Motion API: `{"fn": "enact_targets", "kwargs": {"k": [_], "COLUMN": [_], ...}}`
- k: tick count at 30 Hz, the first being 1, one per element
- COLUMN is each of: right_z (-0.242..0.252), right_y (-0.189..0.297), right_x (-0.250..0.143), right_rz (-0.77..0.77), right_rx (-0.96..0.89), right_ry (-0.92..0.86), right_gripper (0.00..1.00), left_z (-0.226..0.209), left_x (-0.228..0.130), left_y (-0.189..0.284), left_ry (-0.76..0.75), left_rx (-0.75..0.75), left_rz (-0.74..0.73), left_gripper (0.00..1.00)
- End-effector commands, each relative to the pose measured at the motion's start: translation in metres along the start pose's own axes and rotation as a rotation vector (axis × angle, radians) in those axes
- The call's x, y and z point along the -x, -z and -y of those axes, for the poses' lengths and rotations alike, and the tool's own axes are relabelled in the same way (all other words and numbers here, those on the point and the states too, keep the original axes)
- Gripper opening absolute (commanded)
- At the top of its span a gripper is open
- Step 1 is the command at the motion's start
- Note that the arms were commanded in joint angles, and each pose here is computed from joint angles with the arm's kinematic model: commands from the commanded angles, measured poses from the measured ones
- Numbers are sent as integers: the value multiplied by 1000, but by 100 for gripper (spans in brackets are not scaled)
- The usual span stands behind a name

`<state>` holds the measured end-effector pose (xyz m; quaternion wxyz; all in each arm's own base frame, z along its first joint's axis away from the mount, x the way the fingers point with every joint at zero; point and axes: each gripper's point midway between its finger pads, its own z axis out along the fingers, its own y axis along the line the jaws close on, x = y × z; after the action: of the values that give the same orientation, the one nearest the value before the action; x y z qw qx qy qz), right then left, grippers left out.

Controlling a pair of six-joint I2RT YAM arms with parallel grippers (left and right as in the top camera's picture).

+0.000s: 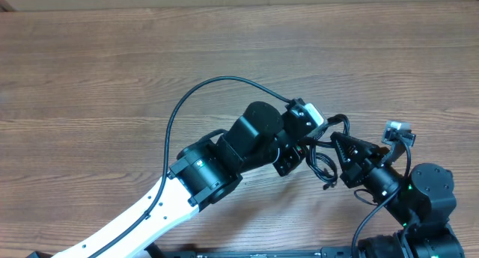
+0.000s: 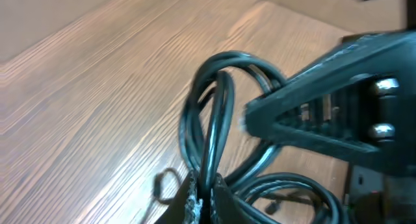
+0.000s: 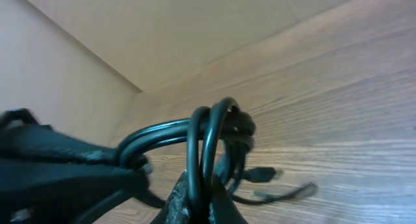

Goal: Untangle cables

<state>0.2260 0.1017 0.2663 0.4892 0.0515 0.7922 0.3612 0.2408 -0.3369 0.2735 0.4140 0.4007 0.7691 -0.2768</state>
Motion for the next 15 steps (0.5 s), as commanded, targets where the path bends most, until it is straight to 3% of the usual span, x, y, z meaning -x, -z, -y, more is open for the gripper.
{"fn": "enact_targets", "kwargs": {"k": [1,11,15], "right_z": [-23,-78,-103], "right_y": [3,18,32], "right_x": [5,1,-13], "right_rz": [0,-43,-80], "right_rx": [109,409,580], "right_ry": [43,158,341], "right_gripper": [4,4,4], "left_z": [-40,-68,-71], "left_x": [8,10,25], "left_y": [18,27,29], "left_ry": [108,153,157], "left_rx": [230,402,409], "left_rz": [32,57,120], "left_gripper": [4,4,4]}}
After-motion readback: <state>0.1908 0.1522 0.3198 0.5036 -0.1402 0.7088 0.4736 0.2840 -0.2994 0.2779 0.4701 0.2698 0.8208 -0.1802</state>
